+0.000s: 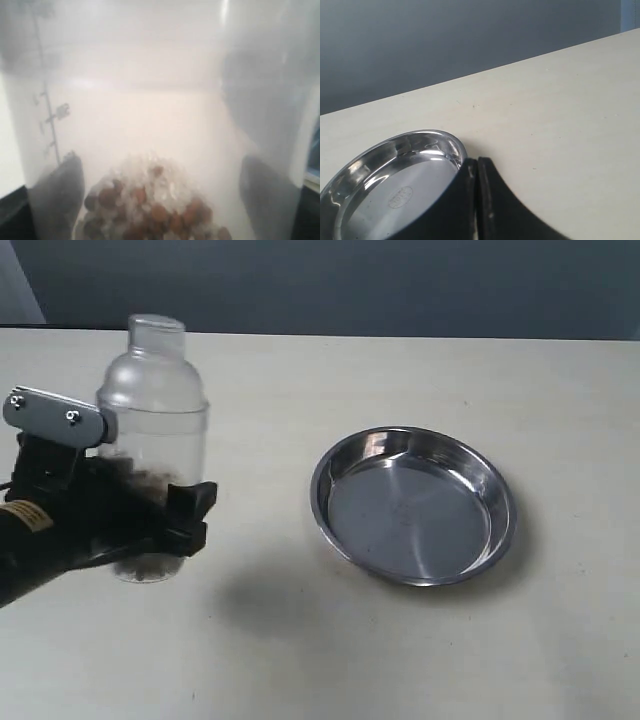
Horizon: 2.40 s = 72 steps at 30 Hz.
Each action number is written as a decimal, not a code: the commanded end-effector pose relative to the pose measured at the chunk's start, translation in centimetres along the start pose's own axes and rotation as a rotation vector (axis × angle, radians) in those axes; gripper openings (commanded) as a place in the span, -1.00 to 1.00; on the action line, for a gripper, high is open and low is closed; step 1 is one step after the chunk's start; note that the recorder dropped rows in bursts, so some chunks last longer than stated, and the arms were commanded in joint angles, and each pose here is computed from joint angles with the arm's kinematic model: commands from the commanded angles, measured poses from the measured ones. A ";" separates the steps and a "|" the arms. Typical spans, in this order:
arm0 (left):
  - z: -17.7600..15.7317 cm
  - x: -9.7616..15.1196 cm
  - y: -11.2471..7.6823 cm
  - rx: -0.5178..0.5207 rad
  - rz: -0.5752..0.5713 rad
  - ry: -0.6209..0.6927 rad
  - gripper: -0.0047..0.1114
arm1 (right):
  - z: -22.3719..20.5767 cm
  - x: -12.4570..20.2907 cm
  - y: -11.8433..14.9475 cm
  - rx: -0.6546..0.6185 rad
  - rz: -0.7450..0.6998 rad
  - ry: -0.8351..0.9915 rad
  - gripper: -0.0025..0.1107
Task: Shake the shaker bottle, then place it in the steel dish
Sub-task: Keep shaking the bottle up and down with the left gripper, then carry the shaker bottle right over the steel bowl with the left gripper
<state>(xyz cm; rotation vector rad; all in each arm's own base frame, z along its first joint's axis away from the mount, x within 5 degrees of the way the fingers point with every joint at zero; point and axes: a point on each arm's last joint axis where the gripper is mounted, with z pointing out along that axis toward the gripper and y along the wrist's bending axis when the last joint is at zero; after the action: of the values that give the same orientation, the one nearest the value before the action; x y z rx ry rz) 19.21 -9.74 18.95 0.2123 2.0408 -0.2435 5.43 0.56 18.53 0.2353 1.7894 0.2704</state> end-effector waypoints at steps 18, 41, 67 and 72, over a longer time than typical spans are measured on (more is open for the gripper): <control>-7.8 -10.9 -1.9 0.172 0.054 -0.777 -0.92 | 0.0 -0.1 0.0 -0.001 -0.013 -0.012 -0.97; -6.0 -6.4 0.7 -0.033 0.005 -0.357 -0.92 | 0.0 -0.1 0.0 -0.001 -0.013 -0.012 -0.97; -2.0 -7.3 -4.0 0.291 0.067 -0.571 -0.92 | 0.0 -0.1 0.0 -0.004 -0.006 -0.012 -0.97; -1.4 -8.3 -3.9 0.252 0.007 -0.512 -0.92 | 0.0 -0.1 0.0 -0.002 -0.010 -0.012 -0.97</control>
<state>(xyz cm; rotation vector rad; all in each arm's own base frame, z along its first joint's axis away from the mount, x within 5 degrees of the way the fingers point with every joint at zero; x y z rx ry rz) 20.62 -13.46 26.87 0.3274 1.4863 -0.4708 5.43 0.56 18.53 0.2365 1.7892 0.2722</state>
